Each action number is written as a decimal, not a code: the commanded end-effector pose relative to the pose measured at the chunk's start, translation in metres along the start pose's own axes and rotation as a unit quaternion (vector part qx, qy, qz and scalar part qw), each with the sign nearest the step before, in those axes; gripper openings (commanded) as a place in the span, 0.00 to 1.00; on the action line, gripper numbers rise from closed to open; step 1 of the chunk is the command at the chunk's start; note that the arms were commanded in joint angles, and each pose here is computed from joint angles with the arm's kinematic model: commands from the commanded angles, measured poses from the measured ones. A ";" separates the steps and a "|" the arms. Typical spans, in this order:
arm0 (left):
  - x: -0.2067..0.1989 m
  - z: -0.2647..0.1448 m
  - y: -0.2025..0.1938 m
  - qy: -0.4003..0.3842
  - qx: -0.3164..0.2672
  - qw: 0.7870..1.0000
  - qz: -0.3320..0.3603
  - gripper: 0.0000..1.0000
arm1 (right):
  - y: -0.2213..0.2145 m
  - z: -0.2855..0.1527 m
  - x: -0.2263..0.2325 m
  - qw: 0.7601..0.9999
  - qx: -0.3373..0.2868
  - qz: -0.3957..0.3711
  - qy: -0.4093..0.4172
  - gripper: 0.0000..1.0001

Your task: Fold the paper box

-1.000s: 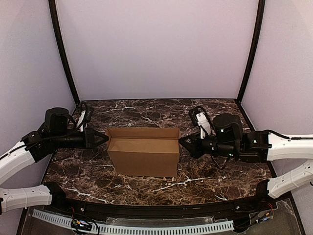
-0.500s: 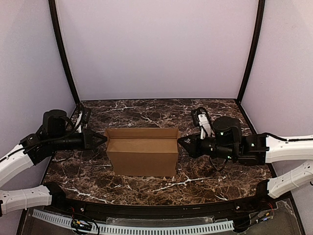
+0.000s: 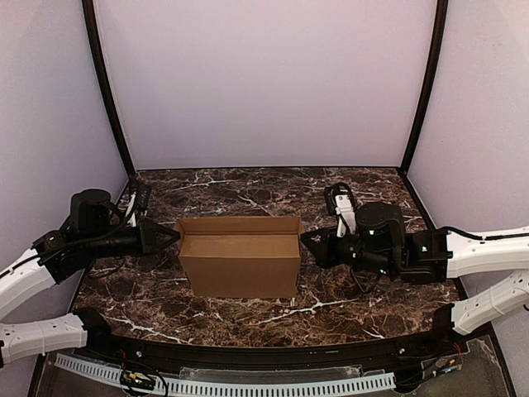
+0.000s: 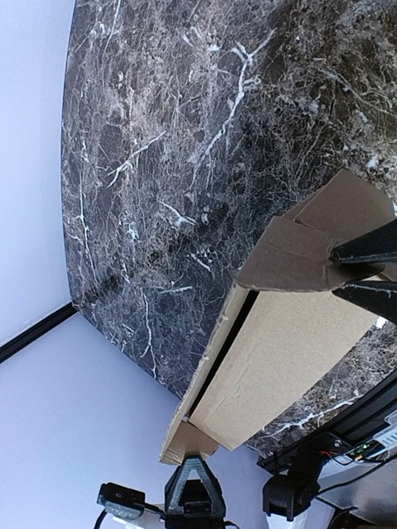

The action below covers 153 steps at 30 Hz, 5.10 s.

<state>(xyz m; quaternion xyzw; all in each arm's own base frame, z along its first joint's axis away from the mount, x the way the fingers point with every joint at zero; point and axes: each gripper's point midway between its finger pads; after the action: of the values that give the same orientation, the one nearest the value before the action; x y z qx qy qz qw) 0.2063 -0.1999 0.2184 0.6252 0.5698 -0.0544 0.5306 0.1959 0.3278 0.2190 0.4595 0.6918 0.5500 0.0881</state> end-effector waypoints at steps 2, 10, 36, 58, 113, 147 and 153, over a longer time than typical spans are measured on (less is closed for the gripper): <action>0.010 0.002 -0.008 0.016 0.002 1.000 -0.016 0.04 | 0.013 -0.002 0.004 1.000 -0.023 0.016 -0.011 0.07; 0.010 0.003 -0.009 0.016 0.001 1.000 -0.016 0.04 | 0.016 0.000 0.012 0.999 -0.026 0.021 -0.007 0.07; 0.004 0.005 -0.009 0.012 -0.002 1.000 -0.015 0.04 | -0.003 0.003 0.001 0.999 -0.020 0.023 -0.038 0.05; 0.003 0.005 -0.009 0.012 -0.005 1.000 -0.014 0.04 | -0.014 0.004 0.005 0.998 -0.023 0.023 -0.053 0.04; 0.014 0.003 -0.018 0.019 -0.015 0.999 -0.033 0.03 | -0.095 -0.006 -0.022 0.987 0.012 -0.026 -0.157 0.00; 0.055 0.013 -0.065 0.056 0.032 0.996 -0.059 0.03 | -0.068 -0.010 0.014 0.992 -0.024 -0.085 -0.094 0.41; 0.052 0.013 -0.060 0.058 0.026 0.996 -0.054 0.03 | -0.039 -0.025 0.033 0.993 -0.060 -0.096 -0.041 0.53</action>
<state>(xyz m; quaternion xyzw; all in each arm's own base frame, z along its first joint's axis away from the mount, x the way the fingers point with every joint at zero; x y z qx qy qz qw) 0.1994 -0.1981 0.1924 0.5839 0.5848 -0.0513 0.5608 0.1514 0.3307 0.1937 0.4577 0.6764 0.5373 0.2104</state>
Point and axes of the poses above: each gripper's point midway between its finger pads, its own z axis out along the fingers, its own x axis along the line the jaws close on, y = z × x, and after that the axes turned 3 degrees about -z, right-handed
